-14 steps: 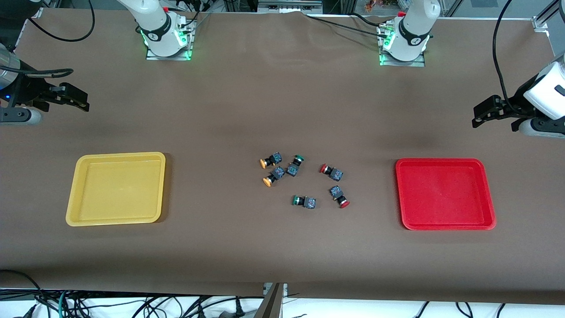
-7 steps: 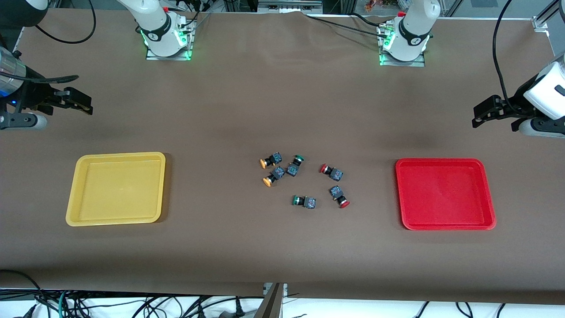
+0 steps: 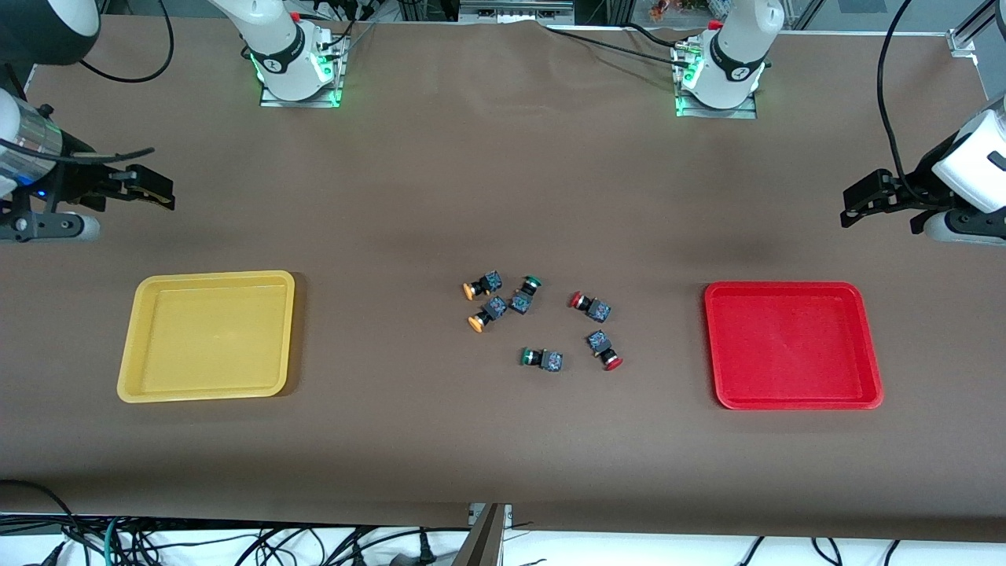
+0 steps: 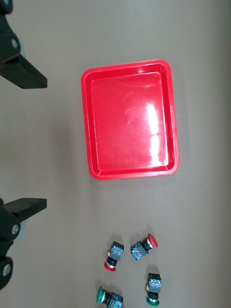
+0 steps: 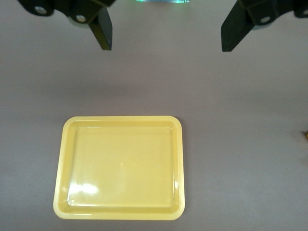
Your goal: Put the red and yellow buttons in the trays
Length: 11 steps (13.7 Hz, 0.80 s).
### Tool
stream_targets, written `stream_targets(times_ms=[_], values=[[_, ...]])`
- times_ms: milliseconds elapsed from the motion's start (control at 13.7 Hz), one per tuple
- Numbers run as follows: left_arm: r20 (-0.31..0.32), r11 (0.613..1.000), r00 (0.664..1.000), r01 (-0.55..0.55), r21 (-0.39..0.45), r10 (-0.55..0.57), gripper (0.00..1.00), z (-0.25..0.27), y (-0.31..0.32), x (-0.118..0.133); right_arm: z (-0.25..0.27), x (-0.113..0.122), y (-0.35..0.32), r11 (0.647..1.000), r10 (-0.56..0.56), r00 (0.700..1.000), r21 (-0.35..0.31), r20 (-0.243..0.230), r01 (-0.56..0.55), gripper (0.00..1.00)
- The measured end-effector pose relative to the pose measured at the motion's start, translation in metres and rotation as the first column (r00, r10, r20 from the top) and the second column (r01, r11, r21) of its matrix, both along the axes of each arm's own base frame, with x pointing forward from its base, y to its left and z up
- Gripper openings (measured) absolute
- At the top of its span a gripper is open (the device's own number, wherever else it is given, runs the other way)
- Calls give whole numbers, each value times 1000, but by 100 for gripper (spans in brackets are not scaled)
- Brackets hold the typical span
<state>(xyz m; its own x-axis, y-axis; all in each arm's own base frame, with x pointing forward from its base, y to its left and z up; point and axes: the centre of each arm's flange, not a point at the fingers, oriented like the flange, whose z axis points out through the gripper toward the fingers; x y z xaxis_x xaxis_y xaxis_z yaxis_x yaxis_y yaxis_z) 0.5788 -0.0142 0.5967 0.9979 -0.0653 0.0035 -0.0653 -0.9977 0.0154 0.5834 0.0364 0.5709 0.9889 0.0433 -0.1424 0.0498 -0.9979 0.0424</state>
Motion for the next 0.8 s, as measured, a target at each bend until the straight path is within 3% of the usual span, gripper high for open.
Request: stream_targets(times_ms=[439,804], values=[[0,1000,1000,0,0,0,100,0,0,0,-35,12,28,1000,16,999,-10,-51,-17,100],[0,1000,1000,1,0,-1,100,0,0,0,-74,23,111,984,-169,986,-53,2,169,100]])
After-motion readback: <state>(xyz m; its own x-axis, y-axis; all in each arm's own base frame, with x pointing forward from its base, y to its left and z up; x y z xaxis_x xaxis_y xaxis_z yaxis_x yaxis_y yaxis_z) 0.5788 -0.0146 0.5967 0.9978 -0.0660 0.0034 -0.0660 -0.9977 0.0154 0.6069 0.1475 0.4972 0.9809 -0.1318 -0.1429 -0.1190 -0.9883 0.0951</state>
